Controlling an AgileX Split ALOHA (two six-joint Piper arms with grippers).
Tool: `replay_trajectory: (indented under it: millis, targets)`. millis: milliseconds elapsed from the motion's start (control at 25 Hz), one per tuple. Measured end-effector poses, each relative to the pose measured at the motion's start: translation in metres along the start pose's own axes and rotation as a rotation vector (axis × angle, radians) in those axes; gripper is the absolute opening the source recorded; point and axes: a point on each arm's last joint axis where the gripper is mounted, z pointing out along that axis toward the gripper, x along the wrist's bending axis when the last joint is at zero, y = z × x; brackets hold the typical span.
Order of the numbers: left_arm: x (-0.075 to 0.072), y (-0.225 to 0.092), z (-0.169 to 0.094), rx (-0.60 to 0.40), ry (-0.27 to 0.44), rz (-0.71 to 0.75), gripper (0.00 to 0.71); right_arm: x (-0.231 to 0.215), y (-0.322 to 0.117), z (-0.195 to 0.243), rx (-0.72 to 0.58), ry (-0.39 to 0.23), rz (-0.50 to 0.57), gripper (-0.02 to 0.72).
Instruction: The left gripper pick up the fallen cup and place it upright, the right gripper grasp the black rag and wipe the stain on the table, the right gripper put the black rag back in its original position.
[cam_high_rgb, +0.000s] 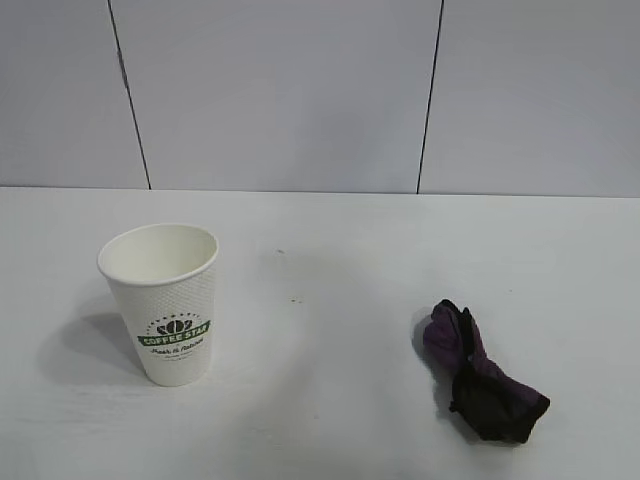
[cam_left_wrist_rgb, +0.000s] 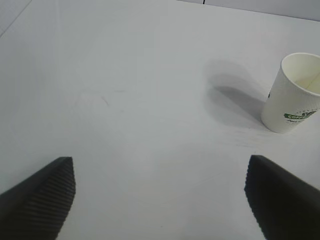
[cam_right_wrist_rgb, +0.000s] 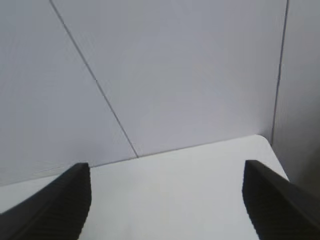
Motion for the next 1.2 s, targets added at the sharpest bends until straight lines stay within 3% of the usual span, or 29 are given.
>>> replay_trajectory:
  millis: [320,720,1200]
  targets:
    - [0.0,0.0,0.0,0.0,0.0,0.0,0.664,-0.009,-0.04,-0.036,0.007,0.048,-0.001,0.568]
    - [0.0,0.0,0.0,0.0,0.0,0.0,0.664,-0.009,-0.119,0.02,0.166,0.06,-0.024,0.568]
    - [0.0,0.0,0.0,0.0,0.0,0.0,0.664,-0.01,-0.168,0.066,0.294,-0.156,-0.086,0.568]
